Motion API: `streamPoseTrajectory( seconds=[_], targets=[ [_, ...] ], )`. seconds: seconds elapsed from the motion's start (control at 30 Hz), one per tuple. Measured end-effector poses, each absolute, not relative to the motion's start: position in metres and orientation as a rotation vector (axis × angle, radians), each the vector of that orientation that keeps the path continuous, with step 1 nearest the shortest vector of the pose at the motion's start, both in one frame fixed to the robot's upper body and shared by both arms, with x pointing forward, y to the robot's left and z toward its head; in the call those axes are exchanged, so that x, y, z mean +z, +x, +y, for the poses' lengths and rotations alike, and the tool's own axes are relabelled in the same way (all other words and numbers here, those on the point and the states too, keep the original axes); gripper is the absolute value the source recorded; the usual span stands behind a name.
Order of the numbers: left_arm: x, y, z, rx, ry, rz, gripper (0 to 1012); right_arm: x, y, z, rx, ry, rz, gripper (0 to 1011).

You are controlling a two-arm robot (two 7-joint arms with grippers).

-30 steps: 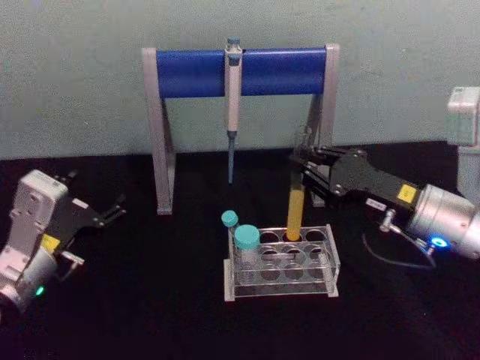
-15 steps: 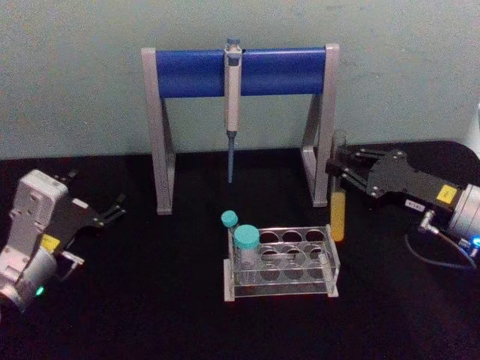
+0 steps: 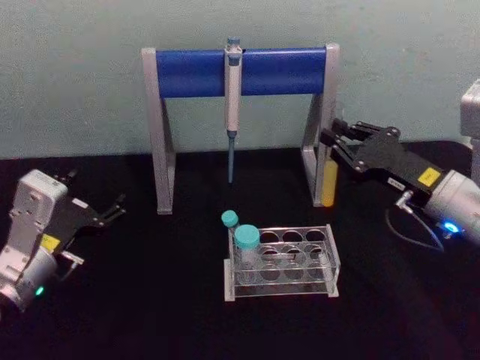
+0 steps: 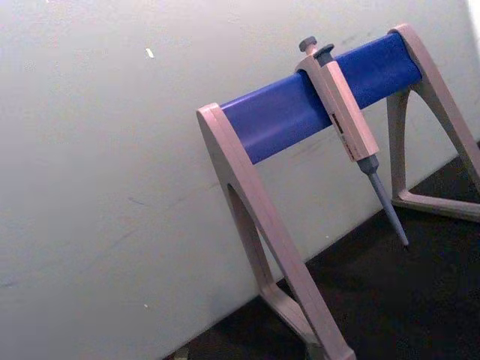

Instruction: Pick up the test tube from the test tube rack, shake it, then place it back into the test tube rack.

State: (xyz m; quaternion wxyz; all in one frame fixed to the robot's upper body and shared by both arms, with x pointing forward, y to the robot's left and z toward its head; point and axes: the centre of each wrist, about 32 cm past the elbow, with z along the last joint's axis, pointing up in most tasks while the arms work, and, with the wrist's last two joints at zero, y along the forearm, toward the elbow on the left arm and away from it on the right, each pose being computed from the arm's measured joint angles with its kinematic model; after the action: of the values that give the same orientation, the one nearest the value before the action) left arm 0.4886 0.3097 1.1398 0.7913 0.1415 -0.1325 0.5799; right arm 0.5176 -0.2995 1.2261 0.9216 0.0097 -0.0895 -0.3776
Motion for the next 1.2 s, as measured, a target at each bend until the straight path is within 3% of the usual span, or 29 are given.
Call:
streamPoseTrajectory(
  seconds=[0.5,0.77,1.2],
  targets=[
    [1.14,0.489,0.31,1.248,0.304,-0.285,1001,1.218,0.527,-0.274,-0.63,0.118,-0.124,229],
    [1.14,0.489,0.31,1.248,0.304,-0.285,1001,1.219,0.525,-0.283,-0.537,0.096,-0.109,229],
    [1.14,0.489,0.31,1.248,0.304,-0.285,1001,1.214,0.523,-0.291,-0.564,0.081,-0.122,229]
  ],
)
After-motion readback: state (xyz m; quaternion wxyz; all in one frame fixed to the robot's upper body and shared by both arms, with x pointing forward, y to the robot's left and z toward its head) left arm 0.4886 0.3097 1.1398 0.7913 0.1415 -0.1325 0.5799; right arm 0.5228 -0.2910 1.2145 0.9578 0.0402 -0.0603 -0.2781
